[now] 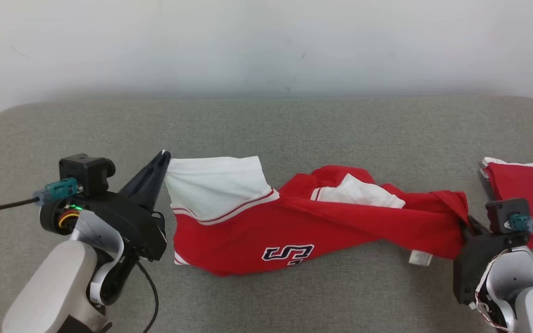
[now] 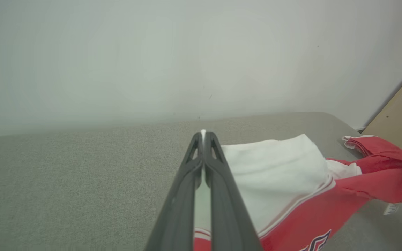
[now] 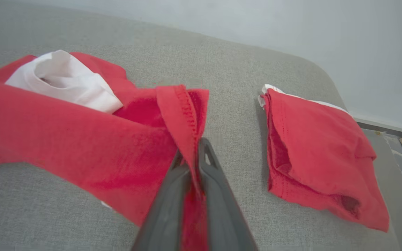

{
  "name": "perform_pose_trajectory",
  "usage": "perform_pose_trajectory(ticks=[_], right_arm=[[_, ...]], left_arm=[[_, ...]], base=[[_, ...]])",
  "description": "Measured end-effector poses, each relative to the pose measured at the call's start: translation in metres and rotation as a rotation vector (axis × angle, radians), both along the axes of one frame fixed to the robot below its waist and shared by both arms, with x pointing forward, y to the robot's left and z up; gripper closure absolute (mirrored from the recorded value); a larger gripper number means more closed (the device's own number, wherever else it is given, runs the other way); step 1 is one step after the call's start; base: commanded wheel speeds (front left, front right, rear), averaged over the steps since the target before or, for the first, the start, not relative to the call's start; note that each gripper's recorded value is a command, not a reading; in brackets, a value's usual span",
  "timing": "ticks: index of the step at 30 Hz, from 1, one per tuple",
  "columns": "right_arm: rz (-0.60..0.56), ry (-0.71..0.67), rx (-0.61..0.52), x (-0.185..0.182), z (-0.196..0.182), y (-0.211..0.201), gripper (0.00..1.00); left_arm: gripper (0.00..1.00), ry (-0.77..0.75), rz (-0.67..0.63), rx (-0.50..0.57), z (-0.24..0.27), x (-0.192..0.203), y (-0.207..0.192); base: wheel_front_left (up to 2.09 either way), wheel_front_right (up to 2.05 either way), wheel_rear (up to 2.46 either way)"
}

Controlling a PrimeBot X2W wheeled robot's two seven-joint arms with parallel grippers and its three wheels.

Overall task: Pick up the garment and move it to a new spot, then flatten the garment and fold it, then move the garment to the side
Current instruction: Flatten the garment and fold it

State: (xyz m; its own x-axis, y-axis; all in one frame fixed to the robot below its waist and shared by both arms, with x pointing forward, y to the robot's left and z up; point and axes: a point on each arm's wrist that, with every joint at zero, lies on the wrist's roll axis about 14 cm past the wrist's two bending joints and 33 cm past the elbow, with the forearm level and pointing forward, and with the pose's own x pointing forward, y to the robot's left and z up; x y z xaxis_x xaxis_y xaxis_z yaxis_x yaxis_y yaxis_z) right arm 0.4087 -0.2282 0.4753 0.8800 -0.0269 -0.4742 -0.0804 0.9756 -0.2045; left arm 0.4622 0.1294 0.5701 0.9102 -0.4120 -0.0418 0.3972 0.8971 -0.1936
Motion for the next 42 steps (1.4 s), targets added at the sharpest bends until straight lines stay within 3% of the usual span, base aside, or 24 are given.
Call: perform_pose_trajectory(ticks=[6,13,20,29,30,31,33,38,42], right_arm=[[-0.036,0.107,0.056,-0.003,-0.025,0.004,0.0],[-0.041,0.286,0.055,-0.041,-0.063,0.005,0.0],[-0.033,0.297,0.05,-0.066,-0.08,0.004,0.0],[0.04,0.235,0.094,-0.055,-0.091,0.031,0.0],[0.048,0.227,0.096,-0.053,-0.091,0.034,0.11],[0.057,0.218,0.097,-0.051,-0.091,0.036,0.56],[0.063,0.204,0.099,-0.048,-0.09,0.037,1.0],[0.075,0.132,0.117,-0.043,-0.073,0.039,1.0],[0.085,-0.012,0.219,-0.039,-0.027,0.043,1.0]], left_arm=[[1.0,0.03,0.009,0.002,-0.011,0.0,0.003],[1.0,0.048,0.009,0.0,-0.019,-0.004,0.003],[1.0,0.064,0.002,-0.007,-0.026,-0.003,0.0],[1.0,0.079,-0.006,-0.003,-0.033,0.004,-0.003],[1.0,0.079,-0.007,-0.002,-0.034,0.004,-0.003],[1.0,0.08,-0.007,-0.002,-0.034,0.005,-0.003],[1.0,0.077,-0.007,0.0,-0.032,0.005,-0.004],[1.0,0.039,-0.004,-0.008,-0.021,0.005,-0.004],[1.0,-0.087,0.034,-0.047,0.017,0.006,0.006]], base=[[0.0,0.0,0.0],[0.0,0.0,0.0],[0.0,0.0,0.0],[0.0,0.0,0.0],[0.0,0.0,0.0],[0.0,0.0,0.0],[0.0,0.0,0.0],[0.0,0.0,0.0],[0.0,0.0,0.0]])
